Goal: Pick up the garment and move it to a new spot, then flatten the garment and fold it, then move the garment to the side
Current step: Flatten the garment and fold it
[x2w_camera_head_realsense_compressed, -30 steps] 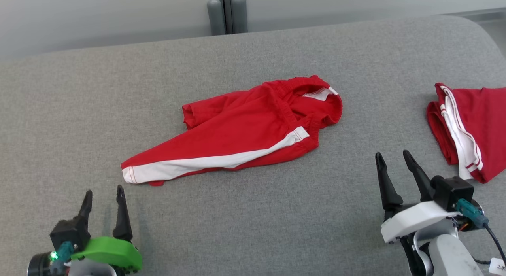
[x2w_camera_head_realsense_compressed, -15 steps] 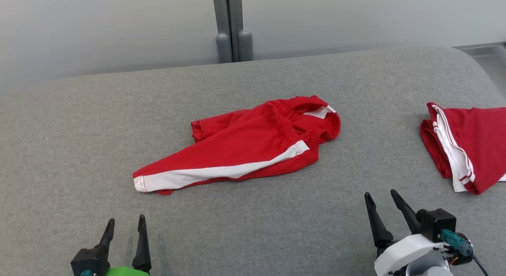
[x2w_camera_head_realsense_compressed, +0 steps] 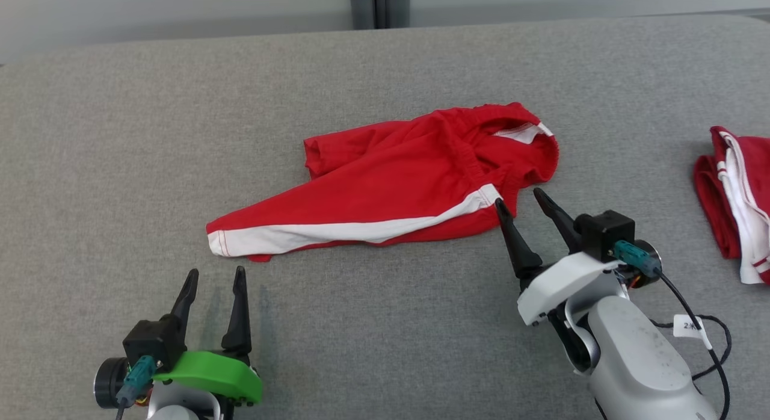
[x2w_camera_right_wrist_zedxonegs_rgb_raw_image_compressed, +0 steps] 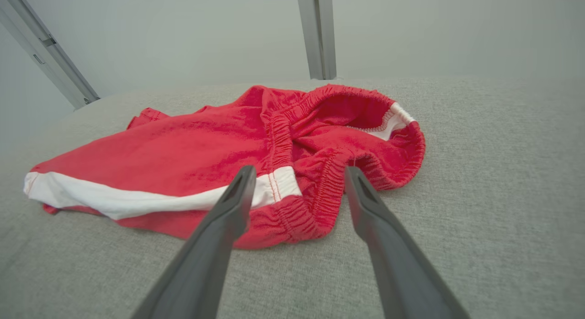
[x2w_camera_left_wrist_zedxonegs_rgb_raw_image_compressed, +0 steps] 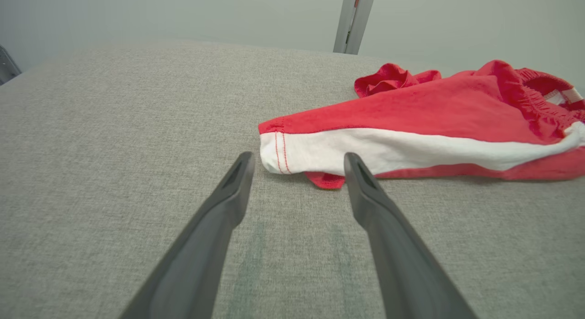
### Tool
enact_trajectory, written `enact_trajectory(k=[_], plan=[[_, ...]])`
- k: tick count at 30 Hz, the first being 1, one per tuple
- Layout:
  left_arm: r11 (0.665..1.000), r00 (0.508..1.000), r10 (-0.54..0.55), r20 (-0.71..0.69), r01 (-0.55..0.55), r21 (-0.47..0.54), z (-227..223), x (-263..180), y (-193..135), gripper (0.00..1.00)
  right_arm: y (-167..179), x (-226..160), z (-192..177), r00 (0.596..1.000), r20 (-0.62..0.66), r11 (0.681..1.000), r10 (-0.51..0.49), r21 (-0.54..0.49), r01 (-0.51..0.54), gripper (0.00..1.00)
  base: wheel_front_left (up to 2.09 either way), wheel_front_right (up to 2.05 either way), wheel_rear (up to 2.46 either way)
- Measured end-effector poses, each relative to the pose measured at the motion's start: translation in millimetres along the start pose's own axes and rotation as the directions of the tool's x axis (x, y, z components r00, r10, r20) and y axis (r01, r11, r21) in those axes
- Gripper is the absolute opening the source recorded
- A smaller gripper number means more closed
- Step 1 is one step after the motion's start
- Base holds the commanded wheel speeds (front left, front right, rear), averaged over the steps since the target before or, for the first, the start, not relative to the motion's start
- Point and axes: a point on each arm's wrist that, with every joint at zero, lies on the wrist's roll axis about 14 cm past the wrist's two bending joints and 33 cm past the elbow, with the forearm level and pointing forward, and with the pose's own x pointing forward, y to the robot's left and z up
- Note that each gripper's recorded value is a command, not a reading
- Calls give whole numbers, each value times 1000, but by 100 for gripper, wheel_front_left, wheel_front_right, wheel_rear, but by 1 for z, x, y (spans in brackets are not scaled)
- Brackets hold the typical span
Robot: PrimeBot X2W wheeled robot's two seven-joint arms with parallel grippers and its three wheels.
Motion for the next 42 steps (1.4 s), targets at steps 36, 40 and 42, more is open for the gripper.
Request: enact_trajectory(k=[36,40,42], plan=[[999,998,29,-53,-31,-31,-17,15,15,100,12,28,-39,994,-92,996,54,71,-47,0,0,0,0],[999,998,23,-53,-26,-43,-18,16,13,100,0,21,-37,997,-77,996,13,85,-7,0,0,0,0],[999,998,16,-57,-19,-50,-19,17,10,100,-3,19,-39,997,-79,996,4,85,3,0,0,0,0]])
